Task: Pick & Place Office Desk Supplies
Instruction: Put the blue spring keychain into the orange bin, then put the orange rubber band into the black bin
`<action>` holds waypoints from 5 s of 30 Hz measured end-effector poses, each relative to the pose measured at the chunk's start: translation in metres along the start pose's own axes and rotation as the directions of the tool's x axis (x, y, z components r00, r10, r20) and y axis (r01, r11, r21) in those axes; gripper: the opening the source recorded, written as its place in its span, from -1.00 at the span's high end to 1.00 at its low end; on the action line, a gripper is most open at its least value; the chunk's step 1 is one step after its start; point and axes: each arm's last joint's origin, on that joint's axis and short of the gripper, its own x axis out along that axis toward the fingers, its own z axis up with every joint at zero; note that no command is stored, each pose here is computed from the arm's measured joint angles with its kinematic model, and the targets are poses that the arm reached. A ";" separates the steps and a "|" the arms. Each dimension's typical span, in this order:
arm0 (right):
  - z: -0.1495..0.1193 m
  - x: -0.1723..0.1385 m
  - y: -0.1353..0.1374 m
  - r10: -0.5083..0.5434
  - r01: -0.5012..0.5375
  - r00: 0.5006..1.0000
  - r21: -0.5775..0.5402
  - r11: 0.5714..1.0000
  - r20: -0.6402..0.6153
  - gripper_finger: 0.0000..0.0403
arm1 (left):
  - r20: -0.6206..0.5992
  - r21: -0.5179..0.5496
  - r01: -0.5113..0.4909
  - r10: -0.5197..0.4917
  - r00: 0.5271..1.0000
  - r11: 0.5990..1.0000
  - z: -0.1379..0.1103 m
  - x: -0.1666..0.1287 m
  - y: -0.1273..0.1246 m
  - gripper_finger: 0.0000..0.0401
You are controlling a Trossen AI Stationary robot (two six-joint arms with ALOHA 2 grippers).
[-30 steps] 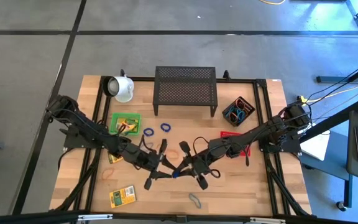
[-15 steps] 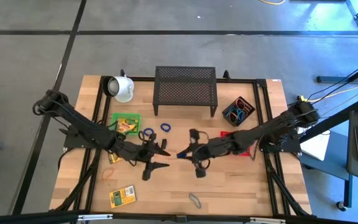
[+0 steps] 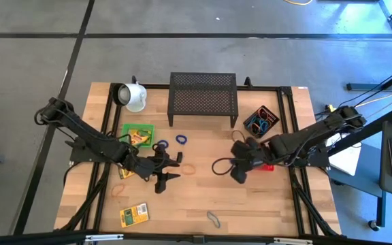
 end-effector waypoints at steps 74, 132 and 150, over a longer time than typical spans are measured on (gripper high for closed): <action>-0.030 0.042 -0.023 -0.439 0.458 0.889 0.203 0.866 -0.132 0.05 | -0.856 -0.073 -0.681 0.304 0.417 0.729 -0.152 -0.064 -0.027 0.06; 0.035 0.042 0.052 0.079 -0.005 0.911 -0.180 0.984 0.406 0.05 | -0.253 0.074 -0.226 0.238 0.938 0.971 -0.052 -0.005 -0.079 0.99; 0.044 0.088 0.100 0.615 -0.116 0.683 -0.772 0.624 0.394 0.05 | 0.103 0.318 -0.142 0.115 0.988 0.937 0.010 0.013 -0.096 0.99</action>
